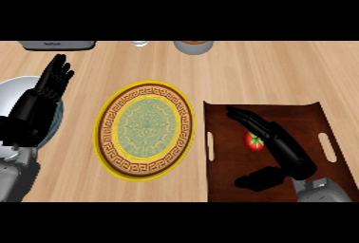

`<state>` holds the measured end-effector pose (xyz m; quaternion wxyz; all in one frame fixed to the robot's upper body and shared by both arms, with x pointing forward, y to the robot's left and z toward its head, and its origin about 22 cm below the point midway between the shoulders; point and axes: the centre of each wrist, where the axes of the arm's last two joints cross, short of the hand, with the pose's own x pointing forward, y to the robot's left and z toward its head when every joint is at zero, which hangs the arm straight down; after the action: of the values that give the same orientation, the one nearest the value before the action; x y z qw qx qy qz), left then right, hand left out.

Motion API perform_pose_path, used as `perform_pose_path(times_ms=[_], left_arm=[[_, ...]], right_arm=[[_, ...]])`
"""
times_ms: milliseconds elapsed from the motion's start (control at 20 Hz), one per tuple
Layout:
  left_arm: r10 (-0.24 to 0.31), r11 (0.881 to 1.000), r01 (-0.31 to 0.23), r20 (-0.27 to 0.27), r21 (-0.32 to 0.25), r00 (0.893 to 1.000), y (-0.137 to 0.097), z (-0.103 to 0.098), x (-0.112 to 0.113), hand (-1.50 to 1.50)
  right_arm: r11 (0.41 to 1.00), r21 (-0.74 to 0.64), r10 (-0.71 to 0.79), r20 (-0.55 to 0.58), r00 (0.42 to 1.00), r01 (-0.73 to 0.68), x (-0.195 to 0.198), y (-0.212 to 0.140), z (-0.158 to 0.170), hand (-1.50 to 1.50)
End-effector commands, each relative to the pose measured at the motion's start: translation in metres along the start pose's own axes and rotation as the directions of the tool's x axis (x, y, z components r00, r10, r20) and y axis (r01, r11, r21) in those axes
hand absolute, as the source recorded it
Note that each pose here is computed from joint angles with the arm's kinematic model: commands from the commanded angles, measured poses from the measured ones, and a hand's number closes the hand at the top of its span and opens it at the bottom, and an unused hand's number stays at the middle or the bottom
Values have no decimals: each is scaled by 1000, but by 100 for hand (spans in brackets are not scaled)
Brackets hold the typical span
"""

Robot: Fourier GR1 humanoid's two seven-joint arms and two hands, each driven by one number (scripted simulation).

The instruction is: Pick the tomato from the tray and place it in the plate

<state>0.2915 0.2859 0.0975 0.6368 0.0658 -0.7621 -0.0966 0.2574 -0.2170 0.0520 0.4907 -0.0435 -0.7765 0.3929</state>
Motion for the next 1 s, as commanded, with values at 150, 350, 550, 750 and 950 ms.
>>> perform_pose_path(times_ms=[150,350,550,750,950], left_arm=[[-6,1000,6,7,4,1000,1,-6,-4,0],[-3,1000,3,4,-15,1000,7,-4,-1,0],[-5,1000,5,12,4,1000,-7,-10,11,0],[-6,1000,7,13,-12,1000,-7,-1,8,0],[-9,1000,9,15,2,1000,-4,-14,11,0]], right_arm=[[909,271,381,-230,895,-317,33,-38,-13,-150],[809,475,520,-307,797,-346,41,-41,-22,-150],[751,579,573,-334,749,-317,44,-43,-30,-150],[741,588,596,-351,723,-325,46,-30,-31,-150],[742,564,618,-367,695,-362,39,-13,-30,-150]])
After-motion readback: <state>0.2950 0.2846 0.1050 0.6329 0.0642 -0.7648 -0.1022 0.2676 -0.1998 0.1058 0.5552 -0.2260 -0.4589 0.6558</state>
